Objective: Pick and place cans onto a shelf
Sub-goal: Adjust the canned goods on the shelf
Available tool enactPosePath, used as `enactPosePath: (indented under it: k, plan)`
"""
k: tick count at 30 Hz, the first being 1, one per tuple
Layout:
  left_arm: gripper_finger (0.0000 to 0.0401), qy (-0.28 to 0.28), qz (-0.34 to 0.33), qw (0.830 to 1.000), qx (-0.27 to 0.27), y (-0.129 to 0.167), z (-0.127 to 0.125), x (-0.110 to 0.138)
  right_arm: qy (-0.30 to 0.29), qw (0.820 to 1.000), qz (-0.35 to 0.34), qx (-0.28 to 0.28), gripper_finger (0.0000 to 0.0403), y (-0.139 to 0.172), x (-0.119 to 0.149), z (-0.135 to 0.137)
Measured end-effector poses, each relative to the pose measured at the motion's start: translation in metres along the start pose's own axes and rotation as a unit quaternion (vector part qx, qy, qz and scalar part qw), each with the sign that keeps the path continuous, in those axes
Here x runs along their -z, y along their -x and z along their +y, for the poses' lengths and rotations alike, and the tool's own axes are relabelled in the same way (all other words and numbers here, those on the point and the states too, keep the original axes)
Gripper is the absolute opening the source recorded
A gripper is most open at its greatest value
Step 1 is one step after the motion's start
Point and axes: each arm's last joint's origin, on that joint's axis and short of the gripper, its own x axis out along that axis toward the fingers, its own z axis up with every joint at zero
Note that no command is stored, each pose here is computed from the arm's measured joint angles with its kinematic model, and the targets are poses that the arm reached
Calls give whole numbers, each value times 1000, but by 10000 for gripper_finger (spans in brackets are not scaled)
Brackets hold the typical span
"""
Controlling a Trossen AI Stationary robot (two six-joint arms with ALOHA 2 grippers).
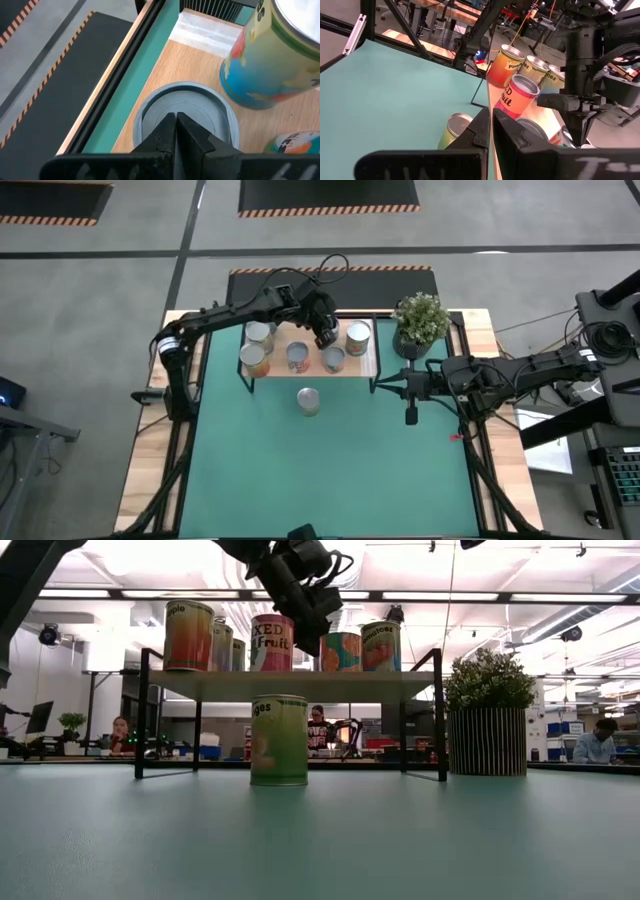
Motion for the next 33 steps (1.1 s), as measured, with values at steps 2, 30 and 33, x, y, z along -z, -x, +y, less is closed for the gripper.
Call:
enactPosePath:
  k: [2,30,33]
  plan:
    - [0,0,0,1000,0,1,0,0,0,1000,0,0,9,0,0,0]
    - [0,-14,11,1000,-7,7,-12,2,-1,1000,0,0,9,0,0,0]
    - [0,-20,13,1000,-2,8,-18,3,0,1000,0,0,9,0,0,0]
